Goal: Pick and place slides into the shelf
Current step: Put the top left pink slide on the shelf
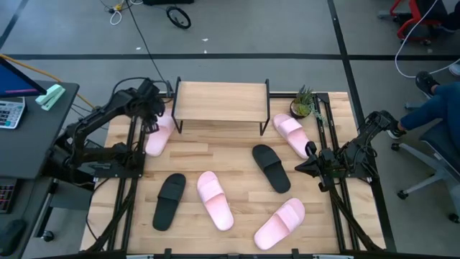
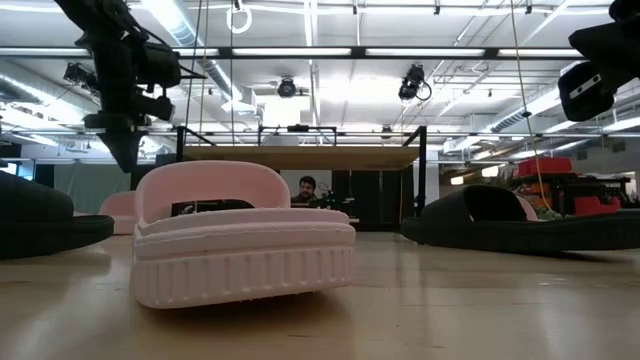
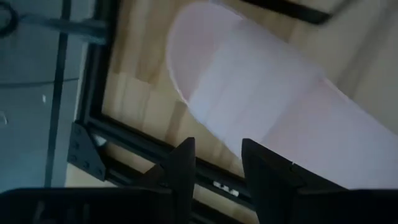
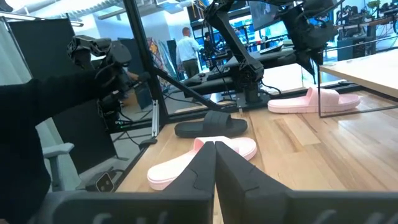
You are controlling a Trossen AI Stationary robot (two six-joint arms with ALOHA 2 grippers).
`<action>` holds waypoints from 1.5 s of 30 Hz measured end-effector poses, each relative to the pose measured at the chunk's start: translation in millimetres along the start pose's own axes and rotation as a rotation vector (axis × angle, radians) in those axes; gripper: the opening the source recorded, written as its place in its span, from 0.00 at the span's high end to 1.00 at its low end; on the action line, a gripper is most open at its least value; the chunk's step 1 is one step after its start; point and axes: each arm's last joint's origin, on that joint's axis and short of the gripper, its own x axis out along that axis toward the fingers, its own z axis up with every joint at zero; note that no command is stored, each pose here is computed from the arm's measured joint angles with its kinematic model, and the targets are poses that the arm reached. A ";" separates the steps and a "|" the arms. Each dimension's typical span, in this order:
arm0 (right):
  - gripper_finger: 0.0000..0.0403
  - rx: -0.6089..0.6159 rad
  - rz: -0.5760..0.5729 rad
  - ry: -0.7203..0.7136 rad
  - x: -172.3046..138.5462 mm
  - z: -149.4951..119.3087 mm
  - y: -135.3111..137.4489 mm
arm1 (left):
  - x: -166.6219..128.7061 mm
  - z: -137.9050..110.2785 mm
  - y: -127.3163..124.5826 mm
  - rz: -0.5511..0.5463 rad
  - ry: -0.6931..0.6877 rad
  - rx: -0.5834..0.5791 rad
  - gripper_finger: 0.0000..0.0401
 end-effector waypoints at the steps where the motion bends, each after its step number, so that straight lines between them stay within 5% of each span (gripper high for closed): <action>1: 0.97 0.000 0.000 0.000 0.0 0.0 0.0 | 0.1 0.3 1.5 0.009 -0.008 -0.054 0.66; 20: 0.97 0.000 0.000 0.000 0.0 0.0 0.0 | 1.0 18.8 24.6 0.079 -0.275 -0.815 0.66; 27: 0.97 0.000 0.000 0.000 0.0 0.0 0.0 | 0.0 21.5 26.0 0.006 -0.334 -1.335 0.65; 34: 0.97 0.000 0.000 0.000 0.0 0.0 0.0 | -0.6 25.1 17.4 -0.047 -0.314 -1.581 0.64; 41: 0.97 0.000 0.000 0.000 0.0 0.0 0.0 | -1.6 27.7 15.9 -0.036 -0.333 -1.608 0.62; 45: 0.97 0.000 0.000 0.000 0.0 0.0 0.0 | -2.7 30.4 17.1 -0.067 -0.370 -1.739 0.62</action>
